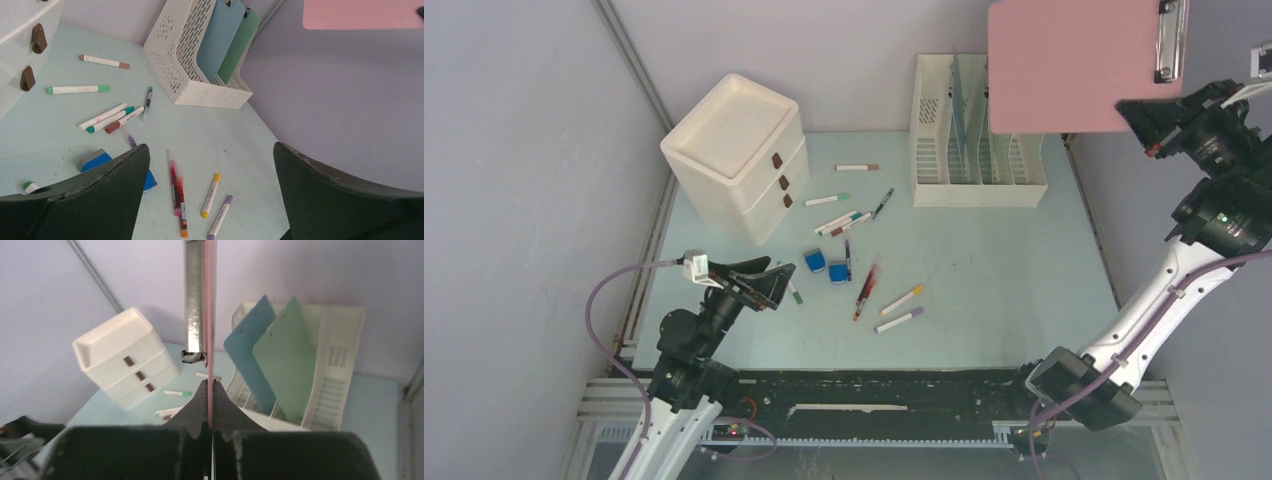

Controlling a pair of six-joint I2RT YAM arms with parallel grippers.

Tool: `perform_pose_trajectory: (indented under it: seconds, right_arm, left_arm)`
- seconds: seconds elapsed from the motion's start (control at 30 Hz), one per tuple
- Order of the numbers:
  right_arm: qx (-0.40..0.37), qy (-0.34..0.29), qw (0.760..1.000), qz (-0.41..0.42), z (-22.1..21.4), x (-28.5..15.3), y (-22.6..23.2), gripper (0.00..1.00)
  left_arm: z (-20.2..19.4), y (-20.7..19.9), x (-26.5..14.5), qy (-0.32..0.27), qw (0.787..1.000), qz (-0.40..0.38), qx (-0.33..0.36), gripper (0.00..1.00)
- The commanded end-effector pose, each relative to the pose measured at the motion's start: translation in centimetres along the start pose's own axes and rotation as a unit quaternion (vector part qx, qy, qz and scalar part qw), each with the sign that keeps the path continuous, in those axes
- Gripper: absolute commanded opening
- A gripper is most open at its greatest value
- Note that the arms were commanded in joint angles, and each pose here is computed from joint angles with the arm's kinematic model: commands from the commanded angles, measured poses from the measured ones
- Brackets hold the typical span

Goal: Organize the desk
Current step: Pick up the folder from the center of the board, then place the folder in the storage box.

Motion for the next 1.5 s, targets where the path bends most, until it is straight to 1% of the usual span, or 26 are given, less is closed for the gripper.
perform_pose_trajectory:
  seconds: [0.0,0.1,0.23,0.33,0.57,0.83,1.03,1.23,1.47]
  right_arm:
    - [-0.113,-0.005,0.987,-0.117,1.9,-0.3,1.2,0.0]
    - [-0.146,0.004,0.976,-0.162,3.4,-0.6,0.0,0.0]
    - [-0.161,0.04,0.966,-0.197,3.4,-0.6,-2.0,0.0]
    - [-0.172,0.065,0.957,-0.224,2.4,-0.2,-3.9,0.0]
    - [-0.18,0.12,0.942,-0.255,-0.5,2.0,-7.7,0.0]
    - [-0.181,0.16,0.937,-0.253,-2.6,5.6,-10.1,0.0]
    - [-0.18,0.17,0.935,-0.254,-3.6,8.3,-11.4,0.0]
    - [-0.184,0.174,0.934,-0.253,-3.7,10.6,-12.6,0.0]
    - [-0.186,0.193,0.933,-0.242,-5.5,13.6,-14.1,0.0]
  left_arm:
    - [1.7,-1.3,-0.4,-0.024,0.999,-0.021,0.018,1.0]
    - [1.7,-1.3,-0.4,-0.025,0.999,-0.022,0.017,1.0]
    - [1.7,-1.5,-0.3,-0.022,0.999,-0.026,0.017,1.0]
    - [1.6,-1.4,-0.3,-0.021,0.999,-0.026,0.016,1.0]
    - [1.5,-1.3,-0.2,-0.019,0.999,-0.025,0.016,1.0]
    - [1.2,-1.2,-0.1,-0.015,1.0,-0.024,0.013,1.0]
    - [1.3,-1.2,-0.1,-0.015,0.999,-0.025,0.013,1.0]
    - [1.2,-1.2,-0.1,-0.012,1.0,-0.026,0.013,1.0]
    - [0.9,-1.1,0.1,-0.002,1.0,-0.024,0.012,1.0]
Point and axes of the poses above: each gripper's point midway between its finger pads, its own x axis out along the fingers, its own y axis along the line the jaws close on, z = x × y, the point moved 4 cm from there along -x, back along the fingers, and after that the axes turned 1 degree about x, right-handed, at the moved point
